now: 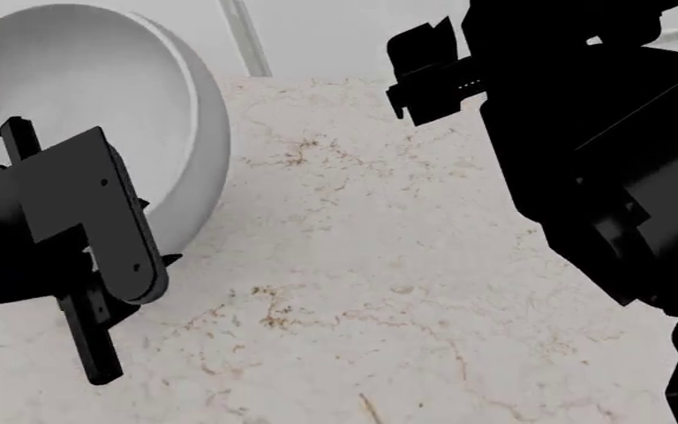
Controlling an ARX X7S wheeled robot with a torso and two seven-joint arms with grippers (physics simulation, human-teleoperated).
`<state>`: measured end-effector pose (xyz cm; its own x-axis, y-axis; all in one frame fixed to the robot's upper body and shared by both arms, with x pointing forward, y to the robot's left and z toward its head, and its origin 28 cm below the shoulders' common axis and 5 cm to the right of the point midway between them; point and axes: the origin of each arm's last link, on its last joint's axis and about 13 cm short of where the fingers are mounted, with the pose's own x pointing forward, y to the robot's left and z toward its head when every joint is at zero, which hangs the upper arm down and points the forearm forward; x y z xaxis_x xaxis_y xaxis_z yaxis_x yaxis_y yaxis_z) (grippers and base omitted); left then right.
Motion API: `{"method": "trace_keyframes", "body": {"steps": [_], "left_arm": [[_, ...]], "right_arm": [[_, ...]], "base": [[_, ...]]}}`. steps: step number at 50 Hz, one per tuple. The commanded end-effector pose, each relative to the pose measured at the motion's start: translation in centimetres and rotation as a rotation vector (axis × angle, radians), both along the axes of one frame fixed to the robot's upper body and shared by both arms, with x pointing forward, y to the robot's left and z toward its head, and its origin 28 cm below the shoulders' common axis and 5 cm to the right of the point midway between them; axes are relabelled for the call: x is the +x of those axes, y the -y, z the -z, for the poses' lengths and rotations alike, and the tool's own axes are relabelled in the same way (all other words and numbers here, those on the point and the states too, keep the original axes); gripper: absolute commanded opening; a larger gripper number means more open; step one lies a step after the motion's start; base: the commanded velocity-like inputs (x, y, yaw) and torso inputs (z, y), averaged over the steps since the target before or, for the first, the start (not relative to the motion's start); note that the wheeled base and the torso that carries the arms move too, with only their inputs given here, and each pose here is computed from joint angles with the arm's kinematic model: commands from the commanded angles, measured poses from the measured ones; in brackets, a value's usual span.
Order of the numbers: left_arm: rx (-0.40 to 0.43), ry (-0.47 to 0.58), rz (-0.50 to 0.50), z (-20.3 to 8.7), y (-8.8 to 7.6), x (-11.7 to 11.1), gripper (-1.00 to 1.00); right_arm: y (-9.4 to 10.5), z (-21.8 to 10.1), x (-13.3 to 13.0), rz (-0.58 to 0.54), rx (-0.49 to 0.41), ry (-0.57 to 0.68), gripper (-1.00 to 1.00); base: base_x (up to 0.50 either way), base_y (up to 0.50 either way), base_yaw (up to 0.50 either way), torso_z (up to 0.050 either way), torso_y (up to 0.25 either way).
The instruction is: Place the two vegetables and bowl onto the tray for setting up a vegetable dip station.
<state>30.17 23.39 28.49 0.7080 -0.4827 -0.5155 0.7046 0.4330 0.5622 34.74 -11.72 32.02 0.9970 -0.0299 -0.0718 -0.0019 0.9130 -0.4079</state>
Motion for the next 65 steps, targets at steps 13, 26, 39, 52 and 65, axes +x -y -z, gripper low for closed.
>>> {"method": "trace_keyframes", "body": {"steps": [13,26,39,52,65], "left_arm": [[-0.013,0.077,0.003,-1.3,-0.1,-3.3,-1.00],[0.005,0.080,0.037,-1.4,0.2,-4.7,-1.00],[-0.047,0.094,0.043,-1.1,0.8,-4.4,-1.00],[0.028,0.130,0.065,-2.6,2.1,-4.9,-1.00],[-0.023,0.132,-0.031,-2.7,3.6,-4.2,-1.00]], "right_arm": [[0.5,0.0,-4.8,-0.028,0.023,0.004,1.00],[0.7,0.5,-6.5,-0.048,0.023,0.042,1.00],[1.9,1.4,-8.2,-0.017,0.048,0.091,1.00],[4.4,0.6,-10.0,0.030,0.056,0.126,1.00],[5.0,1.6,-10.4,0.069,0.062,0.115,1.00]], "base": [[-0.50,0.00,0.00,0.000,0.000],[-0.50,0.00,0.00,0.000,0.000],[-0.08,-0.26,0.00,0.000,0.000],[0.00,-0.50,0.00,0.000,0.000],[0.00,-0.50,0.00,0.000,0.000]]}}
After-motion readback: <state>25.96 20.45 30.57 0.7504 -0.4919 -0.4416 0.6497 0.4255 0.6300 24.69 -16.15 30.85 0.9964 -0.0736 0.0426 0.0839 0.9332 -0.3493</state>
